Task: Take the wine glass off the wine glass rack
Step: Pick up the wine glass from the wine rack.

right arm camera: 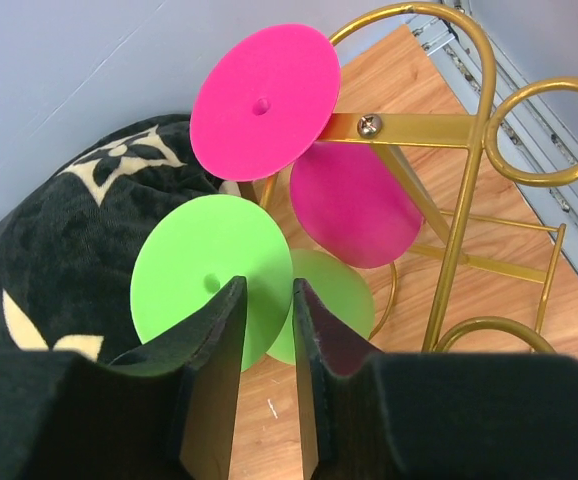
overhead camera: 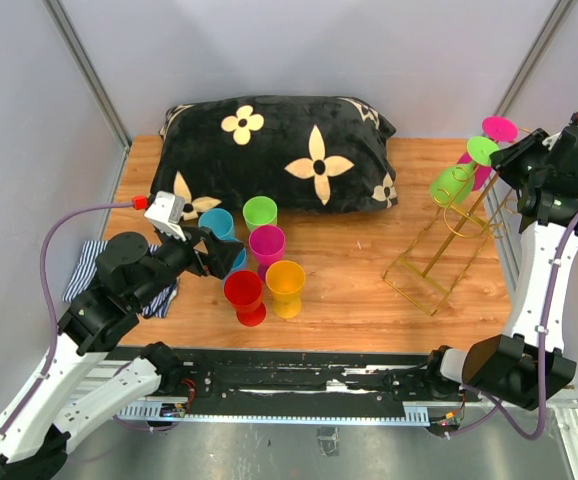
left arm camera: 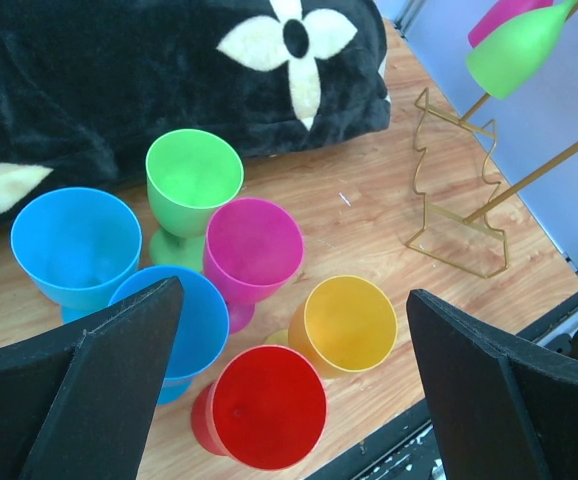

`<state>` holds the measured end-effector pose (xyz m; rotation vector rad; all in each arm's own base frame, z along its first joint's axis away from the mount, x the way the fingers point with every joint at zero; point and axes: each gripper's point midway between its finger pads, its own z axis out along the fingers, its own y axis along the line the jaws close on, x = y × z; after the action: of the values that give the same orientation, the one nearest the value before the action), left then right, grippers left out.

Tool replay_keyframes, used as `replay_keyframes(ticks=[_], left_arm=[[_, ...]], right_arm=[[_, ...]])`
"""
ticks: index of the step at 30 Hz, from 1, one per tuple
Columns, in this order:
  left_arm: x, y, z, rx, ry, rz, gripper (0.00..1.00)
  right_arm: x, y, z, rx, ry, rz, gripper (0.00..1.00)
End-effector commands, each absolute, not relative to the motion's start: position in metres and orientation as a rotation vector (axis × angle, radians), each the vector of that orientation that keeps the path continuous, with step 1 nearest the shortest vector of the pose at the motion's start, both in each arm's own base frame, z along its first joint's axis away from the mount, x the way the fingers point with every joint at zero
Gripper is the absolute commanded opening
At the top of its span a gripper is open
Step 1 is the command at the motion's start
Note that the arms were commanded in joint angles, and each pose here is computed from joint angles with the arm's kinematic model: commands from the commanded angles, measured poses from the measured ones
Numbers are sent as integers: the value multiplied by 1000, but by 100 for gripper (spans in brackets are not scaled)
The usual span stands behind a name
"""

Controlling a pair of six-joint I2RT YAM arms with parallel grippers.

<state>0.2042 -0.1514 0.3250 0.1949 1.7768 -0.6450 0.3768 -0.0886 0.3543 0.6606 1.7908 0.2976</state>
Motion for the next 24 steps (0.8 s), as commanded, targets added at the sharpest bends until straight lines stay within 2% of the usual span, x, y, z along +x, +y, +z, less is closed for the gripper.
replay_keyframes(ticks=[1, 4, 6, 7, 10, 12, 24], left_arm=[[202, -149, 330, 190, 1758, -653, 100], [202, -149, 331, 190, 1756, -653, 100], [202, -149, 330, 191, 1757, -654, 100], [201, -149, 330, 191, 1758, -655, 100], [201, -149, 330, 189, 1760, -656, 100], [201, -149, 329, 190, 1762, -657, 100], [200, -150, 328, 185, 1763, -668, 100]], right_arm=[[369, -95, 361, 677, 1753, 267, 25], [368, -95, 362, 680, 1744, 269, 24], [368, -95, 364, 683, 1736, 272, 17], [368, -95, 364, 686, 1731, 275, 17], [367, -93, 368, 690, 1716, 288, 20], [367, -93, 369, 694, 1705, 296, 26], [371, -94, 356, 785, 1660, 385, 28]])
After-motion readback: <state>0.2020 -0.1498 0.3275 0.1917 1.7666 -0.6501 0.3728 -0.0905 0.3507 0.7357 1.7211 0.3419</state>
